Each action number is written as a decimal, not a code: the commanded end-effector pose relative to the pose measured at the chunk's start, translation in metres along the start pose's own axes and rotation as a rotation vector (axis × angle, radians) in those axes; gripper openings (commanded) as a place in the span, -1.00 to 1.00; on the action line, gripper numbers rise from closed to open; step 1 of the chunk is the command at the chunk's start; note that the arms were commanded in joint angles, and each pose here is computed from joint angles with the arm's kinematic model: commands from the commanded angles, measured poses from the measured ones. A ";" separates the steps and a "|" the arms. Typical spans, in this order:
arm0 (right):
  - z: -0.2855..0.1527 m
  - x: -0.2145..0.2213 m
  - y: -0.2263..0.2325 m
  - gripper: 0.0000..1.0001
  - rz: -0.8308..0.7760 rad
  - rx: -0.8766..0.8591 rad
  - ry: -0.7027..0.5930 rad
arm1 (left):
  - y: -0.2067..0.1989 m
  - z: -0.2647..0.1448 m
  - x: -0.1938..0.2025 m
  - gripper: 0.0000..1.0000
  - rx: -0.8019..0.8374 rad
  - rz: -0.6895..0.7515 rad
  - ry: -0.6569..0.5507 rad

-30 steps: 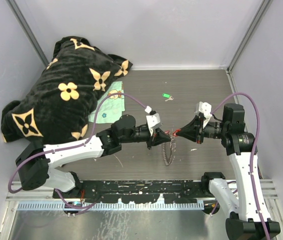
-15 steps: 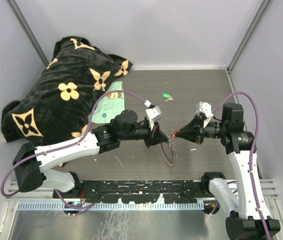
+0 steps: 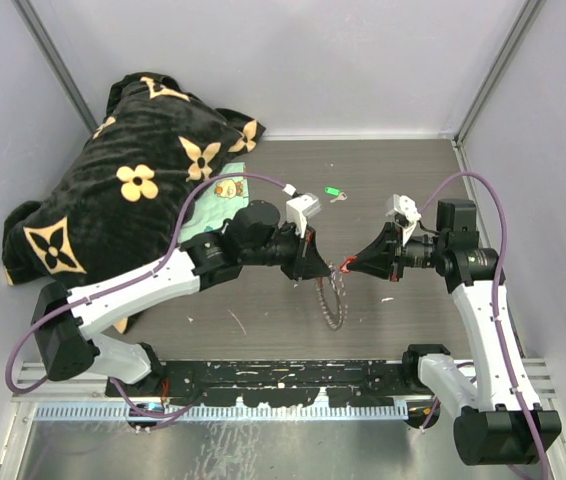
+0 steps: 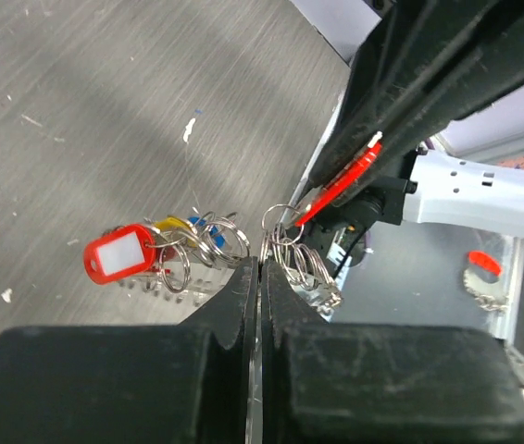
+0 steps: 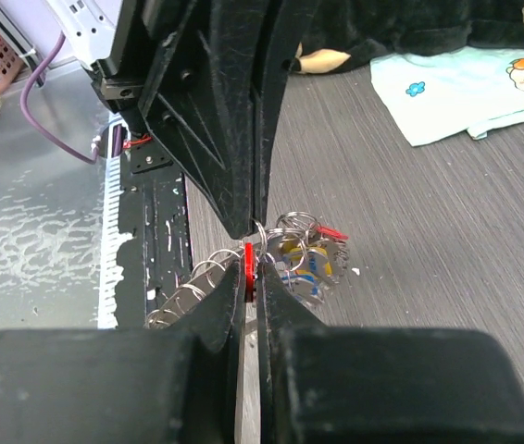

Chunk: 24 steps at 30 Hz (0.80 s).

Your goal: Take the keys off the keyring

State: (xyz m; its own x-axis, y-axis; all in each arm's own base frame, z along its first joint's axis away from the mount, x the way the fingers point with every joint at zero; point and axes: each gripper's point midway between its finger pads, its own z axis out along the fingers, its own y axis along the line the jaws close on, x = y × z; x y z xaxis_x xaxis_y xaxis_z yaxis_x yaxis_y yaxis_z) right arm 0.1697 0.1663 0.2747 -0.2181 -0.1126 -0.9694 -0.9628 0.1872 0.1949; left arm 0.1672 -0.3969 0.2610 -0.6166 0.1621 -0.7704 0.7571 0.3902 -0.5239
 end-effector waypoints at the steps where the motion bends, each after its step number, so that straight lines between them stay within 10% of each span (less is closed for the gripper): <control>1: 0.002 -0.007 0.006 -0.99 -0.019 -0.045 -0.029 | -0.007 -0.002 -0.011 -1.00 0.029 -0.133 0.027; 24: 0.005 -0.010 0.001 -0.99 0.012 -0.052 -0.029 | -0.012 0.017 -0.007 -0.99 0.067 -0.248 0.100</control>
State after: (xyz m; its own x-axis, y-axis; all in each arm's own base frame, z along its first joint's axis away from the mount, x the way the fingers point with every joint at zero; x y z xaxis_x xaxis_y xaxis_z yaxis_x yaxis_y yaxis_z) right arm 0.1743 0.1697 0.2731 -0.2584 -0.1016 -0.9607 -0.9553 0.1744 0.2386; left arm 0.1634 -0.4144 0.2432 -0.8077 0.1865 -0.5594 0.5809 0.4148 -0.7004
